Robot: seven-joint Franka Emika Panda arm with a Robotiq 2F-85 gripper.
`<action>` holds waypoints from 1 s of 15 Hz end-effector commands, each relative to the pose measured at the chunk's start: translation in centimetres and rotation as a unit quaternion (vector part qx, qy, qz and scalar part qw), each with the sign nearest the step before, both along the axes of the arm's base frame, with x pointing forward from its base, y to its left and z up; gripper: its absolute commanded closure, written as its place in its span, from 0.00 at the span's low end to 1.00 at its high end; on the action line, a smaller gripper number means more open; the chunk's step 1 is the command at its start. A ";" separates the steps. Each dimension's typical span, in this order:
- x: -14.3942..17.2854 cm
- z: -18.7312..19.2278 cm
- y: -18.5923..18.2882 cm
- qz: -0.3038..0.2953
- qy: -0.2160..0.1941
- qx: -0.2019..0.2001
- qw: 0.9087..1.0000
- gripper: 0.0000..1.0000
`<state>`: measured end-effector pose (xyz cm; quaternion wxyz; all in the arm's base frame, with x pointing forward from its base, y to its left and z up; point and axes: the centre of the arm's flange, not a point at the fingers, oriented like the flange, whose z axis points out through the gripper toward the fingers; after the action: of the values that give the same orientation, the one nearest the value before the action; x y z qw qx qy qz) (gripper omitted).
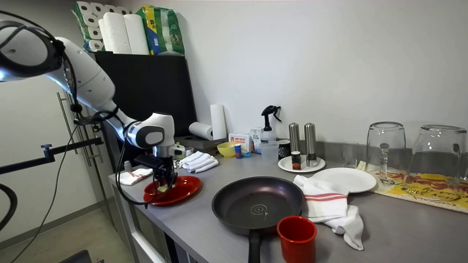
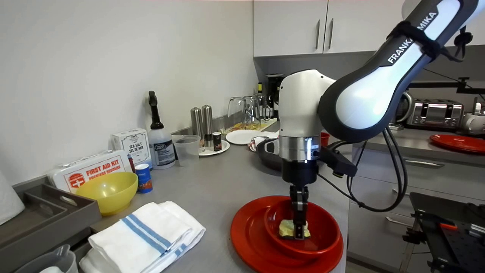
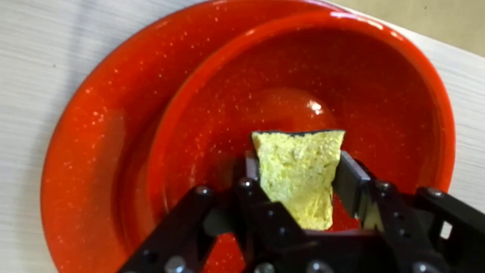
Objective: Wipe inside the red bowl with the sponge
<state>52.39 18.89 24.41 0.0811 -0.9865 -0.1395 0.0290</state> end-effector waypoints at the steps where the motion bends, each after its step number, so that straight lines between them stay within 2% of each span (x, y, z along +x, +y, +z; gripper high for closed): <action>1: 0.6 0.1 0.3 -0.007 -0.050 0.019 0.999 0.75; 4: 1.0 0.4 0.3 -0.012 -0.090 0.024 0.996 0.75; 8: 1.4 0.9 0.1 -0.021 -0.122 0.030 0.992 0.75; 12: 1.5 2.2 -0.4 -0.027 -0.168 0.036 0.985 0.75; 15: 1.6 2.0 -0.7 -0.031 -0.181 0.035 0.982 0.75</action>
<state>54.69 18.75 26.33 0.0893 -0.9784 -0.1229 -0.1404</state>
